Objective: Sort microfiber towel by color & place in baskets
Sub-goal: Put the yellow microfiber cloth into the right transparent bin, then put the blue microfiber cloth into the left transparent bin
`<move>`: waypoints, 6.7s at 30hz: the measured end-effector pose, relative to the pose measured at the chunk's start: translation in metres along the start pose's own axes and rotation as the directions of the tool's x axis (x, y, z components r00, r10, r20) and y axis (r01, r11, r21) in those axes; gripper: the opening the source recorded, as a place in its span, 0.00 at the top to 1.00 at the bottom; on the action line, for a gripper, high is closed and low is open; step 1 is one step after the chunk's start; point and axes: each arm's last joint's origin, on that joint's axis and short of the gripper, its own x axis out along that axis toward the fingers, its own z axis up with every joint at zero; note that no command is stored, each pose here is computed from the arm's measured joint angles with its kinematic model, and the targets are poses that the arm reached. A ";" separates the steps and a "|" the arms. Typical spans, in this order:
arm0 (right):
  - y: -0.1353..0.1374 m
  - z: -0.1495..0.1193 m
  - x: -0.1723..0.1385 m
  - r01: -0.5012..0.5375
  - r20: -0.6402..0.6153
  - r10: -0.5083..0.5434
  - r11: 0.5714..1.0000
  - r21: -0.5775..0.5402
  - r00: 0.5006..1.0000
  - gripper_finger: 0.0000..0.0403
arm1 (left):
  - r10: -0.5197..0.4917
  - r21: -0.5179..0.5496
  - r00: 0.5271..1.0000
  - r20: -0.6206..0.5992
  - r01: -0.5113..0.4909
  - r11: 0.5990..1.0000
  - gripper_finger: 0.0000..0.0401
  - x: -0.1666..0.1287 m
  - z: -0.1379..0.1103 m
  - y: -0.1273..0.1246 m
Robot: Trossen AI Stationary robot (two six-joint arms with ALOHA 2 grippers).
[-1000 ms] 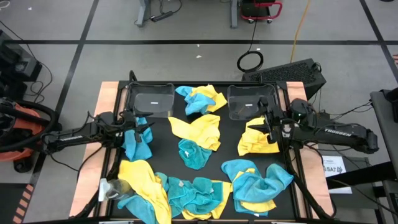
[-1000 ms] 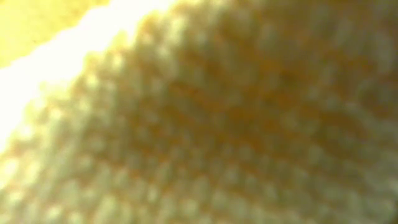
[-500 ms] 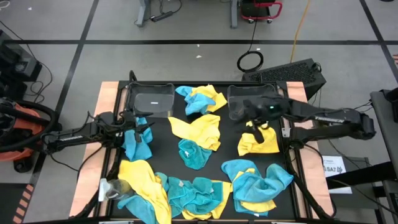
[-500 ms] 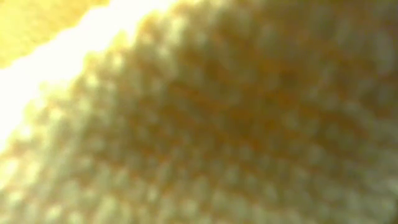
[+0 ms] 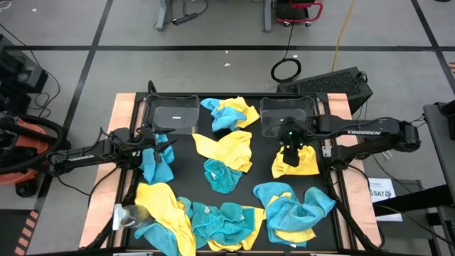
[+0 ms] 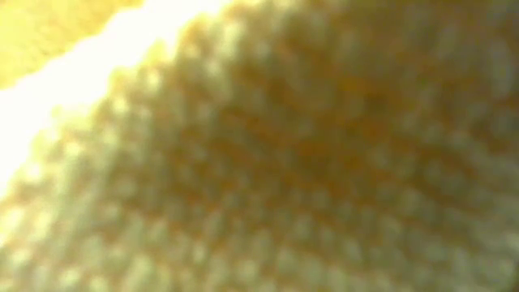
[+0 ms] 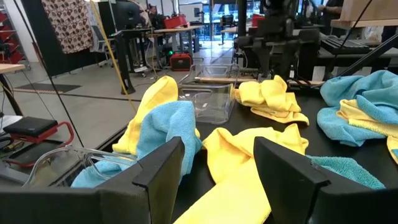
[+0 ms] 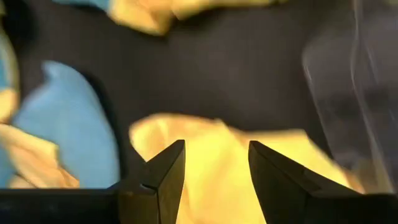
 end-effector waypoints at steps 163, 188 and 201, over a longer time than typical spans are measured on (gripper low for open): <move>-0.072 0.038 -0.001 0.391 -0.001 -0.396 0.905 0.170 0.918 0.58 | 0.000 0.000 1.000 -0.004 0.000 1.000 0.48 0.000 0.000 0.000; -0.048 0.014 -0.064 0.091 0.303 -0.138 0.982 0.165 0.943 0.55 | 0.000 0.000 1.000 -0.003 0.000 1.000 0.48 0.000 0.000 0.000; -0.022 0.016 -0.062 -0.038 0.323 0.030 0.999 0.020 0.946 0.55 | 0.000 0.000 1.000 -0.004 0.000 1.000 0.48 0.000 0.000 0.000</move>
